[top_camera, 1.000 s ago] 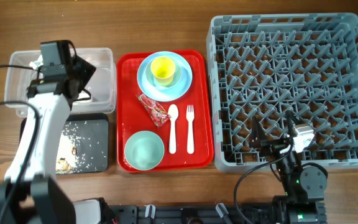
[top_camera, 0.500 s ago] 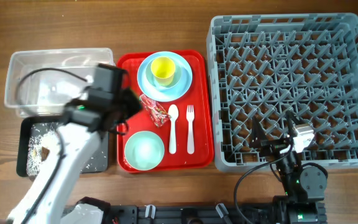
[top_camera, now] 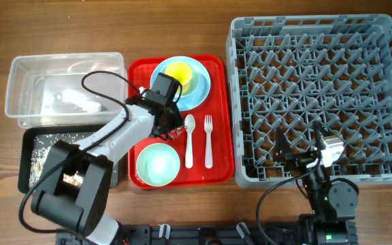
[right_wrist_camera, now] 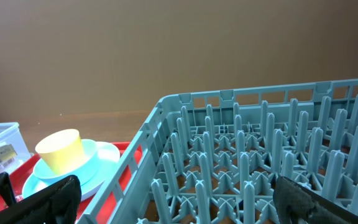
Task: Sort waste into correct bins and load items into the dishwasher rack
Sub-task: 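Reach the left gripper back to the red snack wrapper and grasp it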
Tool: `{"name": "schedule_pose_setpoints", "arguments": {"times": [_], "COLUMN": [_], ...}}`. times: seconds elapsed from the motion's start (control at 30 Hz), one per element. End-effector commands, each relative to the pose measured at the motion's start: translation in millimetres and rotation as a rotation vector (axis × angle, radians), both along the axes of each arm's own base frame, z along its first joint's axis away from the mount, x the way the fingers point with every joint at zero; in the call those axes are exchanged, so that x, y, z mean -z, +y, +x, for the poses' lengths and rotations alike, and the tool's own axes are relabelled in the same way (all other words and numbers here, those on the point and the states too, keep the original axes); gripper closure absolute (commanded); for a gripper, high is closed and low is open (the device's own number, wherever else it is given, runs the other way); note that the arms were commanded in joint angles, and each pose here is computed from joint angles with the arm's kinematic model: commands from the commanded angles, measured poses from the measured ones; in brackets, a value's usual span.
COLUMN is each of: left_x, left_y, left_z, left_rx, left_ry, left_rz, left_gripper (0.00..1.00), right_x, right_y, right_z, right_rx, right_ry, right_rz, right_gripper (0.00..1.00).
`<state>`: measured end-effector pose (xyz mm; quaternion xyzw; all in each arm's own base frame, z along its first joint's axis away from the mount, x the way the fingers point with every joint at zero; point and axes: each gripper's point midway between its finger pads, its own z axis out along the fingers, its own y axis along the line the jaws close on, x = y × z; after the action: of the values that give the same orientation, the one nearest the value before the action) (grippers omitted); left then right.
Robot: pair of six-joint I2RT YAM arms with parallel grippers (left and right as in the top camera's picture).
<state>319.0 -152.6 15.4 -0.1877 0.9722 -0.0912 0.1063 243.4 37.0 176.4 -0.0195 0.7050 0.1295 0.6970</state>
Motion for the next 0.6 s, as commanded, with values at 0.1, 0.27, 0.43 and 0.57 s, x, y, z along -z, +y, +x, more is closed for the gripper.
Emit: {"name": "schedule_pose_setpoints", "arguments": {"times": [0.1,0.27,0.43,0.57], "left_x": [10,10,16,30], "left_y": [10,11,13,15], "left_z": [0,1,0,-4], "left_rx": [0.000,-0.002,-0.004,-0.002], "left_ry": [-0.005,-0.009,0.007,0.042], "left_rz": [0.066,0.072,0.085,0.102], "left_gripper": [0.49,0.51,0.51,0.61], "right_x": [-2,-2,-2,-2], "right_y": [0,0,0,0], "right_z": [0,0,0,0], "right_rx": [-0.001,0.000,-0.001,-0.001], "right_ry": [-0.007,-0.007,-0.007,-0.007], "right_rz": [0.003,0.003,0.003,0.003], "right_gripper": [0.00,0.00,0.00,0.00]}}
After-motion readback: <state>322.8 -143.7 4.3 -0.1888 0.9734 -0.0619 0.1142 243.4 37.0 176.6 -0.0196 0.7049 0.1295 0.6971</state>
